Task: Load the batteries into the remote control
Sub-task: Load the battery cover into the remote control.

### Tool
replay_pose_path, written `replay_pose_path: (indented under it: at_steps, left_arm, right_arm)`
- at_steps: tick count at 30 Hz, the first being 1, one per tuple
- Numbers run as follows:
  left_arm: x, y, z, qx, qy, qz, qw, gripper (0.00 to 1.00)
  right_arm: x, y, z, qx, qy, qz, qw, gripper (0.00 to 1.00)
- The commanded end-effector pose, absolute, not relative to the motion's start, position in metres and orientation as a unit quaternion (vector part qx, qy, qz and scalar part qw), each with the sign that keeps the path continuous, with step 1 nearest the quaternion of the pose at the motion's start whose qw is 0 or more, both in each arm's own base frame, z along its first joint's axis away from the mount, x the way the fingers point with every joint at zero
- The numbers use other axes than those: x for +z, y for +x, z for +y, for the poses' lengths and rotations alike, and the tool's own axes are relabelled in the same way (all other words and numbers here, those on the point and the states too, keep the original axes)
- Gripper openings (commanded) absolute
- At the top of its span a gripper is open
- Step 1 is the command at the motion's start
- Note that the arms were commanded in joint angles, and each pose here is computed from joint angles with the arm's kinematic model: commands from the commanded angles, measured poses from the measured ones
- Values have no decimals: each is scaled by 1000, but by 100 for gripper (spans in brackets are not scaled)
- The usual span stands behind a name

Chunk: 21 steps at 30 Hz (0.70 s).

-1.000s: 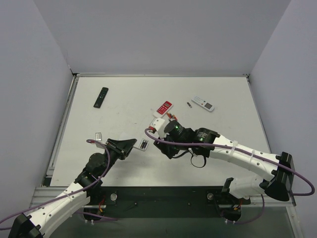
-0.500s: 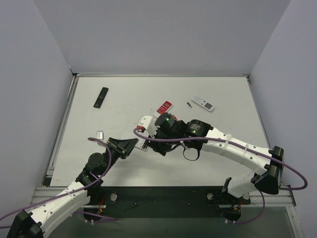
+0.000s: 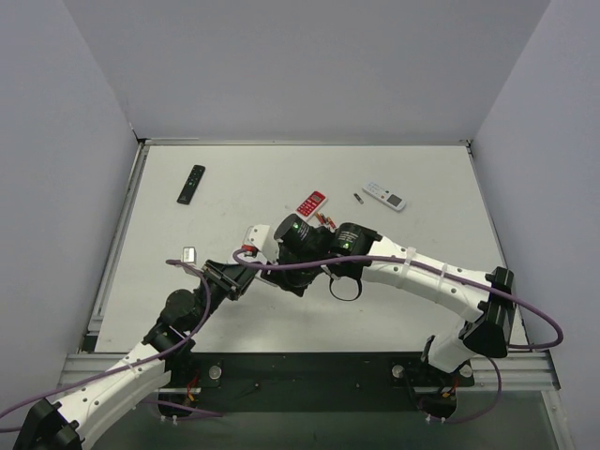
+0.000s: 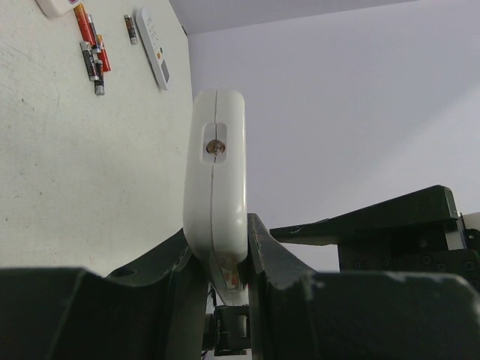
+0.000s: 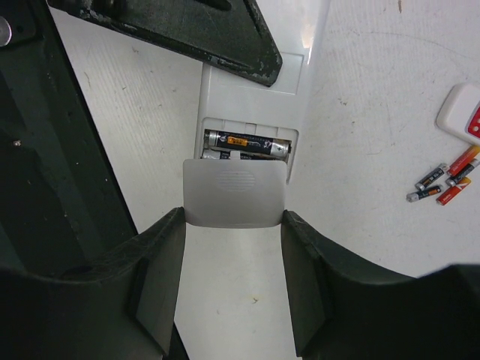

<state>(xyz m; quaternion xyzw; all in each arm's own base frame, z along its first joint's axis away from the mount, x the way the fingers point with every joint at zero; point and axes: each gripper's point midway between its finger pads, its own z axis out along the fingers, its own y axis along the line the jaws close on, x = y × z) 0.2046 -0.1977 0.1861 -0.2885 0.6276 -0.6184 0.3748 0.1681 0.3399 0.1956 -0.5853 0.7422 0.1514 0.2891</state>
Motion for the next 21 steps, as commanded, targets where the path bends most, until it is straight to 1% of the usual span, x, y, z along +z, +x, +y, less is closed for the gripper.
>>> replay_pose_path:
  at_steps: [1, 21]
  left_arm:
    - [137, 195, -192, -601, -287, 648, 369, 0]
    - [138, 194, -190, -604, -291, 643, 369, 0]
  right_arm:
    - [199, 166, 346, 148, -597, 735, 285, 12]
    - [200, 182, 352, 123, -581, 745, 304, 12]
